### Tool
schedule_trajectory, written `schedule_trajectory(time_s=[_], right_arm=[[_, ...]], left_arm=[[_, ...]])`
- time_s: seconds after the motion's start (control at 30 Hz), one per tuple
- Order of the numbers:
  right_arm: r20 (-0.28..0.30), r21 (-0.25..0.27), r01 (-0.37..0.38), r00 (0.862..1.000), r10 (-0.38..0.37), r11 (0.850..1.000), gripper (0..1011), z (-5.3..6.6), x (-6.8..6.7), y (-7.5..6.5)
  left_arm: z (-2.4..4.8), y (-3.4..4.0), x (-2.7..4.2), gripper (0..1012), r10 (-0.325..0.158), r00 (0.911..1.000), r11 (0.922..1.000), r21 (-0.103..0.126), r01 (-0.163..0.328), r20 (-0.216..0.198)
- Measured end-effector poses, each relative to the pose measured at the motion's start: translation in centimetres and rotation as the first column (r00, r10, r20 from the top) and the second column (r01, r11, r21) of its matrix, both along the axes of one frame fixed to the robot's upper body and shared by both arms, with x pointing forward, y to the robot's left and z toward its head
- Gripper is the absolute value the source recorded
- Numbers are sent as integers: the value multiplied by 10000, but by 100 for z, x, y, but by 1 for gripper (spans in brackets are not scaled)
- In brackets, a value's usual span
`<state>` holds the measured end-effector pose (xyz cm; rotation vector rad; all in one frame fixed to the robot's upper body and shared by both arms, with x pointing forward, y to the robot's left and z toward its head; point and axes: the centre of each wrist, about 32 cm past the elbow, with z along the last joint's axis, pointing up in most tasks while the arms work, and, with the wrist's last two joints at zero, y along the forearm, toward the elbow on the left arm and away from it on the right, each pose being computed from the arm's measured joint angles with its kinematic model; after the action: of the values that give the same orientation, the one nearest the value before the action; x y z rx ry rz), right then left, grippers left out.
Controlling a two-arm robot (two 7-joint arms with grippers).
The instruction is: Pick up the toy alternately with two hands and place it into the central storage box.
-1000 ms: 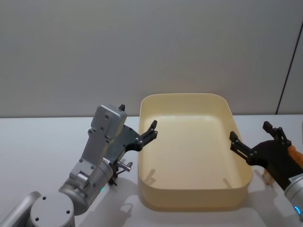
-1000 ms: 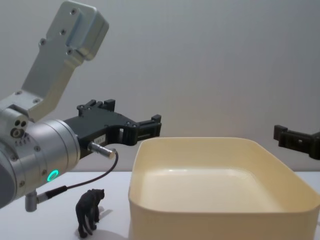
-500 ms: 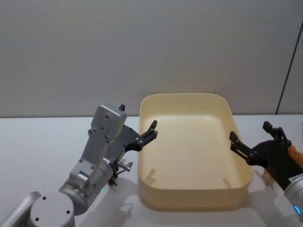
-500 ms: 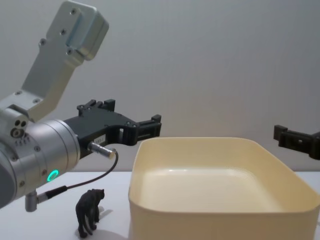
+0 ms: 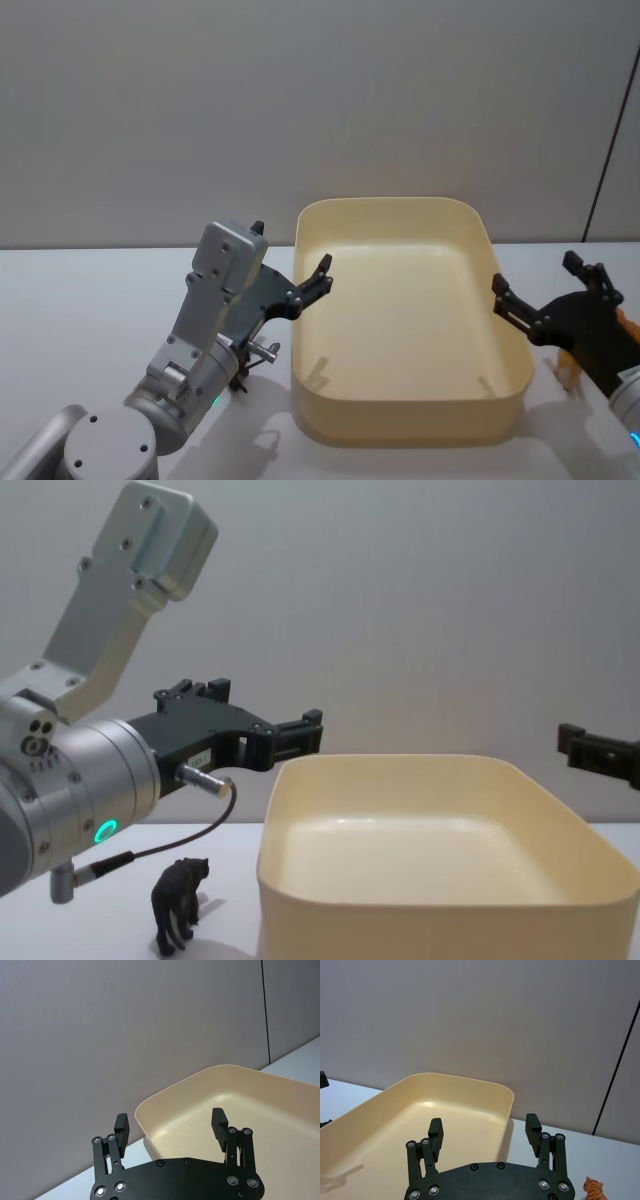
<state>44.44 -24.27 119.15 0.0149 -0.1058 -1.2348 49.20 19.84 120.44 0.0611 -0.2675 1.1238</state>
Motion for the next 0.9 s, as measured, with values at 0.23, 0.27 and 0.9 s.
schedule_trajectory(time_s=[0.23,0.27,0.9], right_arm=[[71,-238,250,9997,-248,9994,1001,36,-62,-83],[57,-253,290,9996,-289,9993,1001,38,-69,-89],[-1036,-447,1308,9854,-1349,9904,1001,10,-309,-301]], left_arm=[[0,0,0,1002,0,10000,10000,0,0,0],[0,0,0,1002,0,10000,10000,0,0,0],[0,0,0,1001,0,10000,10000,1,0,0]])
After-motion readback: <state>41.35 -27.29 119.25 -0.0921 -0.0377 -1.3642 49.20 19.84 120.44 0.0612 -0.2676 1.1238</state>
